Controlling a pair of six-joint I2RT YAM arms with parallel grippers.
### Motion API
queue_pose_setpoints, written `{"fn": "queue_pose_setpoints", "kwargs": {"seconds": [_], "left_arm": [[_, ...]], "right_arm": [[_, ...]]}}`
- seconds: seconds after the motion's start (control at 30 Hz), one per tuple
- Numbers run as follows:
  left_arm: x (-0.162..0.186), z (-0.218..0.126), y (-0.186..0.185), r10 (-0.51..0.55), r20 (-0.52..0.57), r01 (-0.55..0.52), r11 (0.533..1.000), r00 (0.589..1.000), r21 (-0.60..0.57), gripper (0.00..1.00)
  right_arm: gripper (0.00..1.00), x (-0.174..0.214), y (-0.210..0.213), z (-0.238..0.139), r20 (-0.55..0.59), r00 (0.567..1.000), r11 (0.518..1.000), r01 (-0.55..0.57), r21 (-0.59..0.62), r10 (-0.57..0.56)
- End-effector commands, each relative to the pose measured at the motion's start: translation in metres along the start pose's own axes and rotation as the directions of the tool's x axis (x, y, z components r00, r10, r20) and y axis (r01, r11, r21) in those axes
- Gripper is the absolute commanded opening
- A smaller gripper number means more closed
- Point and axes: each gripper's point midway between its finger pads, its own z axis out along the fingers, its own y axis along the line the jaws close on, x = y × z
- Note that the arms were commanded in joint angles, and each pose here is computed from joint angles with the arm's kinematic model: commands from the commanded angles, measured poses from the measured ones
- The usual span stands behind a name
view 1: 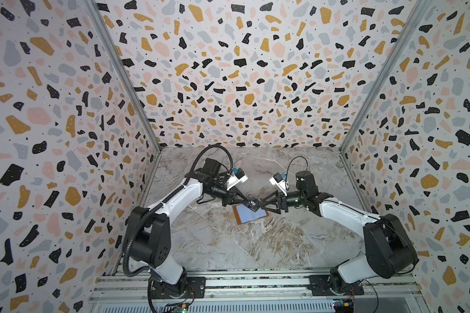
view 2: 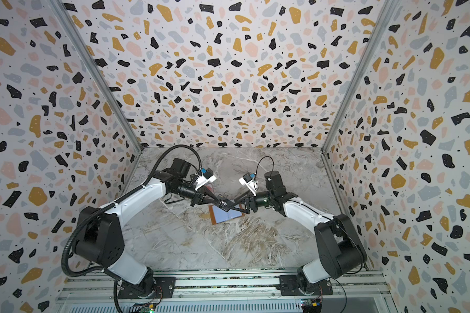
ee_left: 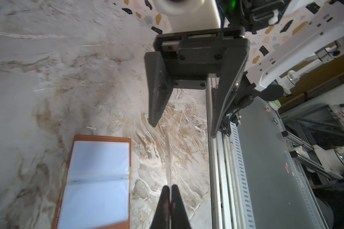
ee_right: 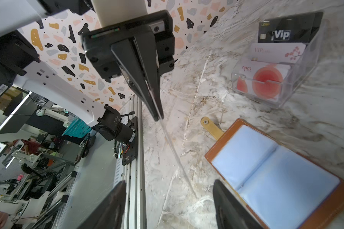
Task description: Take the credit cards out of the card holder
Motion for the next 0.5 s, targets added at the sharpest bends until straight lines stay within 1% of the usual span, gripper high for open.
{"fn": "queue_pose_setpoints", "kwargs": {"seconds": [0.0, 0.07, 0.13, 0.27, 0.4, 0.47], "left_arm": [[-0.065, -0.025, 0.002, 0.028, 0.279, 0.003, 0.994, 0.96, -0.11, 0.0], [-0.071, -0.029, 0.002, 0.012, 0.31, 0.029, 0.991, 0.951, -0.129, 0.0], [-0.072, -0.031, 0.006, -0.007, 0.323, 0.059, 0.987, 0.946, -0.151, 0.0], [-0.082, -0.037, -0.004, -0.014, 0.401, 0.065, 0.991, 0.916, -0.114, 0.0], [-0.083, -0.038, -0.008, -0.021, 0.407, 0.068, 0.993, 0.913, -0.101, 0.0], [-0.083, -0.039, -0.009, -0.026, 0.408, 0.071, 0.993, 0.913, -0.097, 0.0]], "right_arm": [[0.7, -0.032, 0.025, 0.003, 0.125, 0.988, 0.994, 0.1, -0.052, -0.092], [0.68, -0.036, 0.031, 0.005, 0.162, 0.982, 0.991, 0.112, -0.07, -0.099], [0.64, -0.042, 0.034, 0.007, 0.2, 0.974, 0.989, 0.123, -0.084, -0.104], [0.58, -0.051, 0.03, 0.011, 0.238, 0.965, 0.989, 0.13, -0.07, -0.11], [0.53, -0.062, 0.03, 0.009, 0.273, 0.954, 0.988, 0.145, -0.062, -0.123], [0.53, -0.065, 0.021, 0.007, 0.285, 0.952, 0.992, 0.127, -0.026, -0.115]]}}
